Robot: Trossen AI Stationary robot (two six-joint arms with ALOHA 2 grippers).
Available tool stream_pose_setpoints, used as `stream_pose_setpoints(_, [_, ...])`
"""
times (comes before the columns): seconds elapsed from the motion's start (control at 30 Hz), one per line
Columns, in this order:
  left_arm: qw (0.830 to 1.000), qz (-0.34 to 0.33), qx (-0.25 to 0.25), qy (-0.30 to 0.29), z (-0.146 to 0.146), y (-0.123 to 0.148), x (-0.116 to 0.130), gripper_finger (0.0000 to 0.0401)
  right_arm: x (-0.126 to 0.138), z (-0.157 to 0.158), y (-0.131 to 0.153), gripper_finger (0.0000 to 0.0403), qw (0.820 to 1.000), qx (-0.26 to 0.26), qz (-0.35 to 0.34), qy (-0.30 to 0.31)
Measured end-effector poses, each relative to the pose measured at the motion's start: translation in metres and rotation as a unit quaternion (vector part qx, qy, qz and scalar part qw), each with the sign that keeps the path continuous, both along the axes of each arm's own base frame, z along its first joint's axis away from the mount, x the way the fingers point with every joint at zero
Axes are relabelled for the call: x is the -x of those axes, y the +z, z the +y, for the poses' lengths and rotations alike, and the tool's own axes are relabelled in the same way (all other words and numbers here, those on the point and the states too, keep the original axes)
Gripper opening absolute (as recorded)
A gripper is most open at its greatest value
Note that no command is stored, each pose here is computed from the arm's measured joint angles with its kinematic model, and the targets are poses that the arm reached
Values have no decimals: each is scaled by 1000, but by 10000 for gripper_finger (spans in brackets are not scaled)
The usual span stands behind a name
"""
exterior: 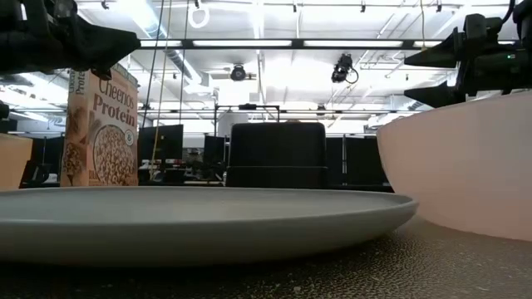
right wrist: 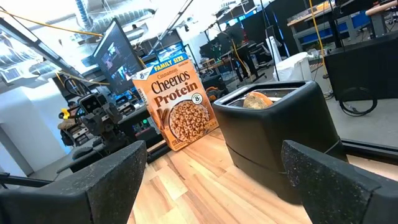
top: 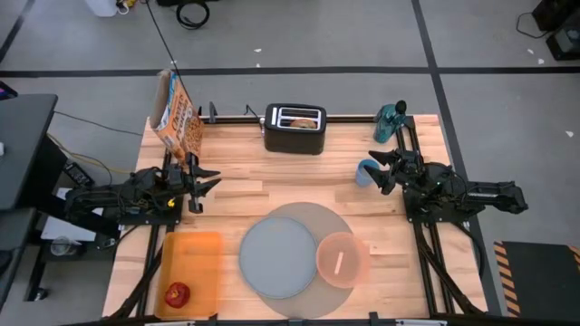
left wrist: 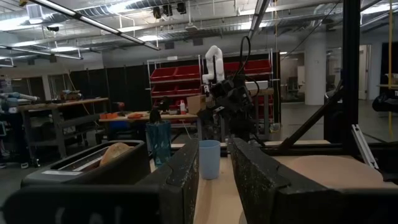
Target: Arrange a breakfast setting
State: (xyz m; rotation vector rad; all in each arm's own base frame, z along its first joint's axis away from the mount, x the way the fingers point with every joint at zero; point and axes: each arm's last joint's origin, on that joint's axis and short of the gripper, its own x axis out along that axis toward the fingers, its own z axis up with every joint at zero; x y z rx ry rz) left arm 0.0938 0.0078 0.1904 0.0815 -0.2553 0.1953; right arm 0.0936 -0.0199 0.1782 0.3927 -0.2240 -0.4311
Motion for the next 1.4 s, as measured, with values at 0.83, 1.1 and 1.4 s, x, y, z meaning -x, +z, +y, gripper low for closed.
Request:
stream_pose_setpoints(0.83, [1000, -3, 3, -1, 0, 1, 0, 101, 0, 0, 0, 380, 1000, 0, 0, 0])
stream_pose_setpoints(1.1, [998, -32, 51, -16, 0, 4, 1, 101, 0, 0, 0, 380, 1000, 0, 0, 0])
stream_pose_setpoints(1.4, [997, -66, 47, 2, 1, 10, 4, 101, 0, 0, 0, 380, 1000, 0, -1, 0])
